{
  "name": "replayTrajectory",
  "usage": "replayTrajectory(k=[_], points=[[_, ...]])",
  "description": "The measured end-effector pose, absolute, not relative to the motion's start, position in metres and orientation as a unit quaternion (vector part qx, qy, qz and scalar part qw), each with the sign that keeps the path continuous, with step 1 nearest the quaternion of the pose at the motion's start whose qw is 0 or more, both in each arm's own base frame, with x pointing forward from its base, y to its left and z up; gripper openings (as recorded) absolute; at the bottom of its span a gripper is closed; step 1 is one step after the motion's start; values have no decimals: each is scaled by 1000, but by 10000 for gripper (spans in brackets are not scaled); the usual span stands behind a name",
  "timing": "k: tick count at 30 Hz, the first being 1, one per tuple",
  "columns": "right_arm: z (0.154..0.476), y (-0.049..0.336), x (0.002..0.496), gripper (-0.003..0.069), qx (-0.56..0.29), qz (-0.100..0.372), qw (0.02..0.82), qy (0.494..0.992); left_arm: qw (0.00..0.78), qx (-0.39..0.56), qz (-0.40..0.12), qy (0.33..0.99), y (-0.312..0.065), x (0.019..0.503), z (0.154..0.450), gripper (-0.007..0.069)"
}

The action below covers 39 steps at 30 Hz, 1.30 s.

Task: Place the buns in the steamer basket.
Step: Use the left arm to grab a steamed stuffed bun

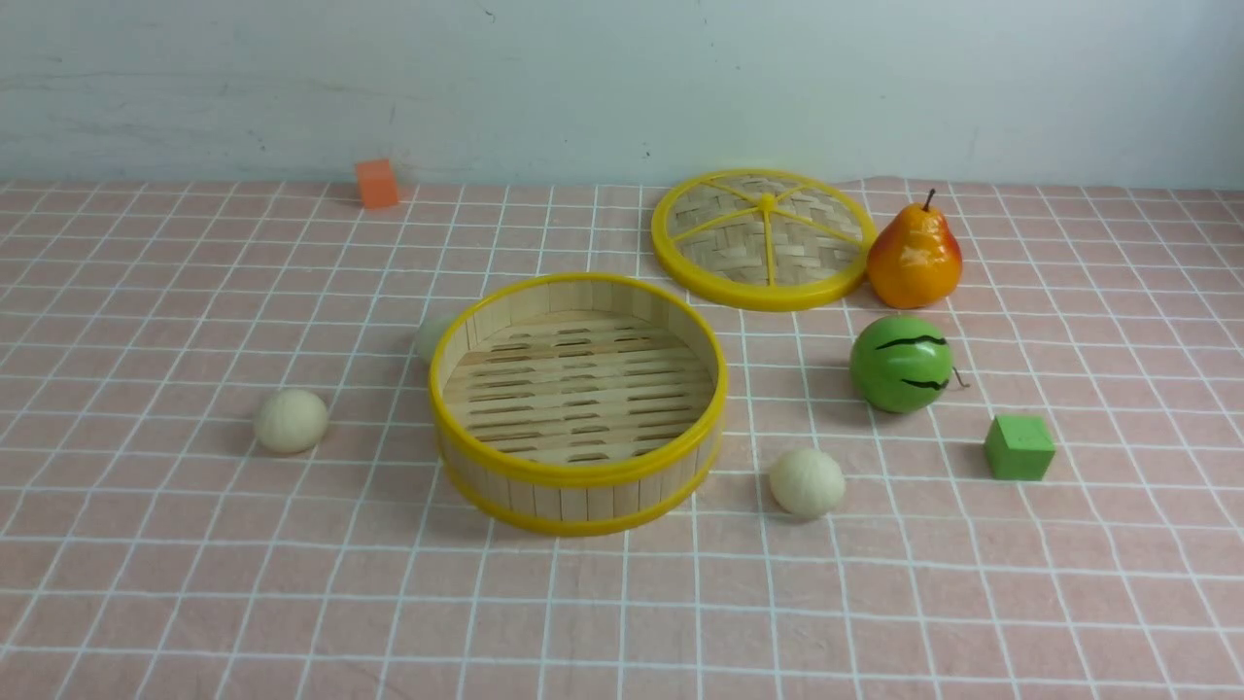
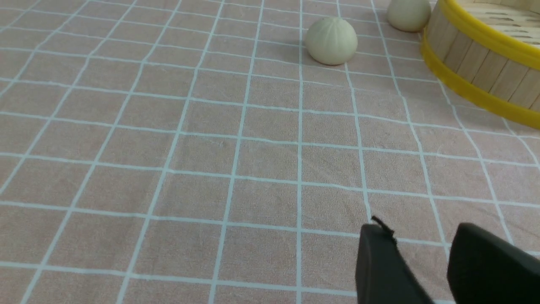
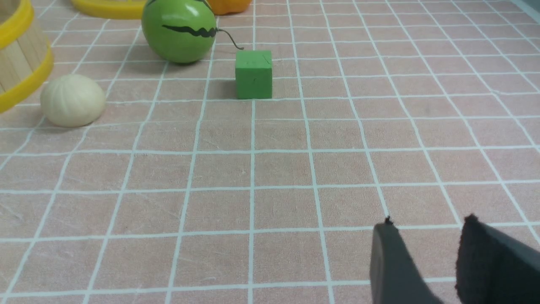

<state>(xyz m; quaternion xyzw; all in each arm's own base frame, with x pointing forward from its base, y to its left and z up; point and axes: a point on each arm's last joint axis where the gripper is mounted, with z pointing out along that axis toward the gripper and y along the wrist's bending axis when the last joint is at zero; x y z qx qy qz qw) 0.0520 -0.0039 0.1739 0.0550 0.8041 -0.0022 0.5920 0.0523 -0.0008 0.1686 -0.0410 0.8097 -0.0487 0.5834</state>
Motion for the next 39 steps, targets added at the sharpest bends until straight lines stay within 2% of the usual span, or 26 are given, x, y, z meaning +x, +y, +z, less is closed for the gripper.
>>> replayTrajectory(k=[18,23,25,26,27,28,30,33,35,36,37,38,39], points=[[174,-5,52,239,51,-10,592,804,614,-35,-48,787,-1,54,175,238],[176,-6,53,239,39,-25,607,793,652,-44,-72,753,-3,56,184,238],[184,-6,55,239,21,-44,646,762,699,-50,-92,708,-3,57,196,238],[186,-6,56,239,18,-45,655,754,699,-52,-94,707,-3,57,196,238],[195,-6,56,239,-6,-65,692,719,733,-49,-98,671,-3,56,206,238],[198,-5,56,239,-9,-67,701,710,734,-40,-107,670,-3,56,206,238],[212,-2,56,239,-42,-85,752,653,767,-49,-106,630,-3,55,215,238],[226,3,53,239,-54,-69,803,589,795,-51,-114,593,-3,53,224,238],[236,7,49,239,-55,-42,840,539,816,-76,-153,551,-2,50,232,238],[237,7,48,239,-54,-39,842,535,818,-80,-159,547,-2,50,232,237],[241,8,46,239,-47,-14,856,515,829,-111,-208,508,0,47,239,233],[241,8,46,239,-44,-8,857,513,828,-118,-220,502,0,46,240,230],[242,9,45,239,-33,15,860,508,834,-146,-276,455,1,42,249,214]])
